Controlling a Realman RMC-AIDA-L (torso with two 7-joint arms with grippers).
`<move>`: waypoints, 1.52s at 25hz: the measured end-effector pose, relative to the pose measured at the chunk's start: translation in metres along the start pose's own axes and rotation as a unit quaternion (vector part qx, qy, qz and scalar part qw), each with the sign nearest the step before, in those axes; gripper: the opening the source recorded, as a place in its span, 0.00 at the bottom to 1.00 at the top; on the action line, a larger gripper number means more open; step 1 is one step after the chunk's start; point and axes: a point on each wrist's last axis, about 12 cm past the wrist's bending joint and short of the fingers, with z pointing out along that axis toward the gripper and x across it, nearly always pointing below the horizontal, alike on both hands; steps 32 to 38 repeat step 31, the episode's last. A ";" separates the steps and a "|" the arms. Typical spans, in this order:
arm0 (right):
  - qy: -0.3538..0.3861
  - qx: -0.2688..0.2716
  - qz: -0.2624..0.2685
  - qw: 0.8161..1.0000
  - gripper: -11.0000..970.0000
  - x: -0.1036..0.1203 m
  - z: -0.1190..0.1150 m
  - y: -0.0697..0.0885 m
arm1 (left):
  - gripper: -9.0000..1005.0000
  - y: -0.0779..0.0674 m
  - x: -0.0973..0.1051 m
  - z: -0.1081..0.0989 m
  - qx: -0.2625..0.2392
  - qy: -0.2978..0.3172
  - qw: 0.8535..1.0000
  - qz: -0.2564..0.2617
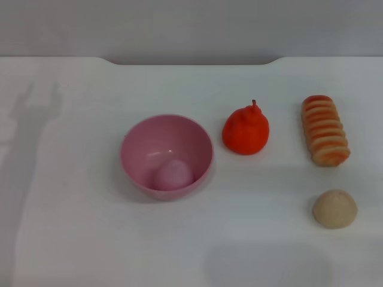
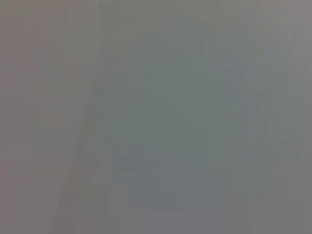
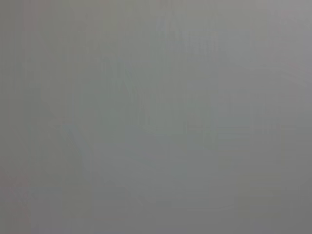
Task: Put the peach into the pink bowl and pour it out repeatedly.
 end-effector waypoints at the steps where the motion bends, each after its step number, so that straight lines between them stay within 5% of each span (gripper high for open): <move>1: 0.001 -0.001 -0.006 1.000 0.45 0.000 0.001 0.001 | 0.58 0.001 0.000 -0.002 0.000 0.001 1.000 0.001; 9: 0.020 -0.007 -0.013 1.000 0.45 0.008 0.001 0.010 | 0.58 0.001 0.004 -0.013 0.006 0.011 1.000 -0.002; 16: 0.036 -0.008 -0.014 0.999 0.45 0.012 0.008 0.013 | 0.58 -0.007 0.004 0.001 0.024 0.012 1.000 -0.004; 23: 0.038 -0.020 -0.070 0.997 0.45 0.012 0.017 0.020 | 0.58 -0.022 0.006 0.005 0.060 0.015 0.998 -0.004; 38: 0.031 -0.015 -0.065 0.997 0.45 0.009 0.023 0.018 | 0.58 -0.024 0.004 0.010 0.063 0.007 0.998 -0.007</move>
